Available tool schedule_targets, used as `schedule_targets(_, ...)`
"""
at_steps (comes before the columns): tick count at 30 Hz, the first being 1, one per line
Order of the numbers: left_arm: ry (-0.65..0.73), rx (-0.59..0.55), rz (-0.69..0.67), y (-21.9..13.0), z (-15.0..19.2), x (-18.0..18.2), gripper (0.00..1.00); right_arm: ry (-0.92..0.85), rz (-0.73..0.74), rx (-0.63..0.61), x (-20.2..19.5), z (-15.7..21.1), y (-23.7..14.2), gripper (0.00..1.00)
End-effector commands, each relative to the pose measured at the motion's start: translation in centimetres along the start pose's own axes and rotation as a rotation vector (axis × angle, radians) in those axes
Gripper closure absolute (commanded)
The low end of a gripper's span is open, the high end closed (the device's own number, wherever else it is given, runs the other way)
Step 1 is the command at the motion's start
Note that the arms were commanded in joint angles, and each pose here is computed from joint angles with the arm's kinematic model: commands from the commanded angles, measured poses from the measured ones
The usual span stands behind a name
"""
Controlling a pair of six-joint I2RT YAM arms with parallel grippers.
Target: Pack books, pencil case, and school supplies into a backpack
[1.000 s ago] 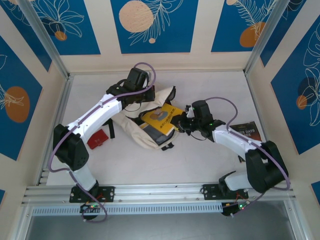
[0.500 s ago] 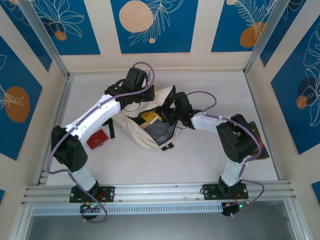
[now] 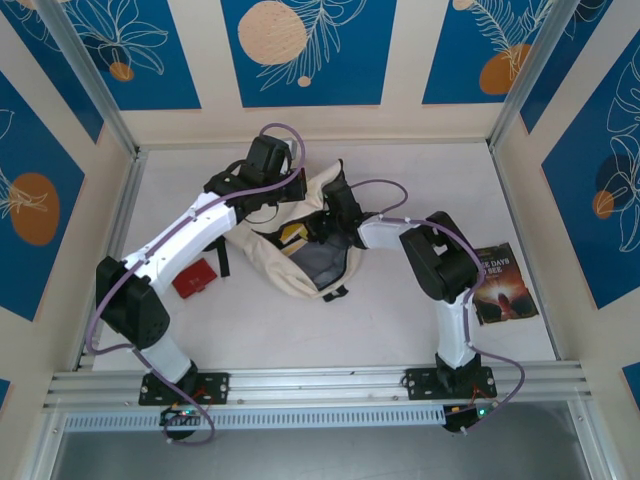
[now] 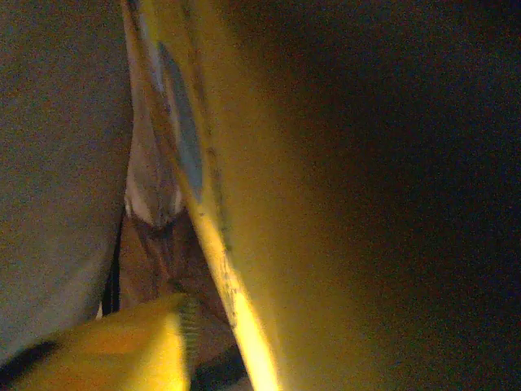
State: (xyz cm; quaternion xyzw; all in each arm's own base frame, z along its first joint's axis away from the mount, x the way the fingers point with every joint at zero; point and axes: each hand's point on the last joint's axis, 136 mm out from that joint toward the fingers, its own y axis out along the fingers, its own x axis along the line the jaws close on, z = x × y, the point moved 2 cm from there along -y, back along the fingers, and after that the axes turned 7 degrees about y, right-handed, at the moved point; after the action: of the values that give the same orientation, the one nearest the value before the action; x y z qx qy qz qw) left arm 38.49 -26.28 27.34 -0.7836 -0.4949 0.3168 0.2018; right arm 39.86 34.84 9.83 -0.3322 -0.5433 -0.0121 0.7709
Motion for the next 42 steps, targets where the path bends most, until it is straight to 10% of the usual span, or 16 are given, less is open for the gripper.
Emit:
schedule_targets(1, -0.009, -0.11, 0.022, -2.0, -2.5, -0.5, 1.0, -0.008, 0.064, 0.027, -1.2, 1.4, -1.6, 0.32)
schedule_targets(10, -0.014, -0.047, 0.001, -0.4, -0.7, 0.7, 1.0, -0.093, 0.23, 0.071, -7.3, 6.3, -9.2, 0.21)
schedule_targets(22, -0.012, 0.262, 0.092, 3.2, 9.1, 0.9, 0.99, -0.299, 0.667, -0.309, -11.8, 3.0, -22.7, 0.22)
schedule_targets(26, -0.022, 0.307, 0.067, 2.7, 11.3, 1.7, 0.43, -0.283, 0.73, -0.44, -12.3, 0.0, -27.1, 0.22)
schedule_targets(28, -0.027, 0.298, 0.056, 2.1, 11.3, 1.9, 0.3, -0.277, 0.758, -0.521, -12.8, -1.6, -29.0, 0.19)
schedule_targets(42, 0.012, 0.218, 0.002, -0.2, 9.6, 2.9, 0.0, 0.164, 0.862, -0.786, -20.9, -11.8, -38.6, 0.09)
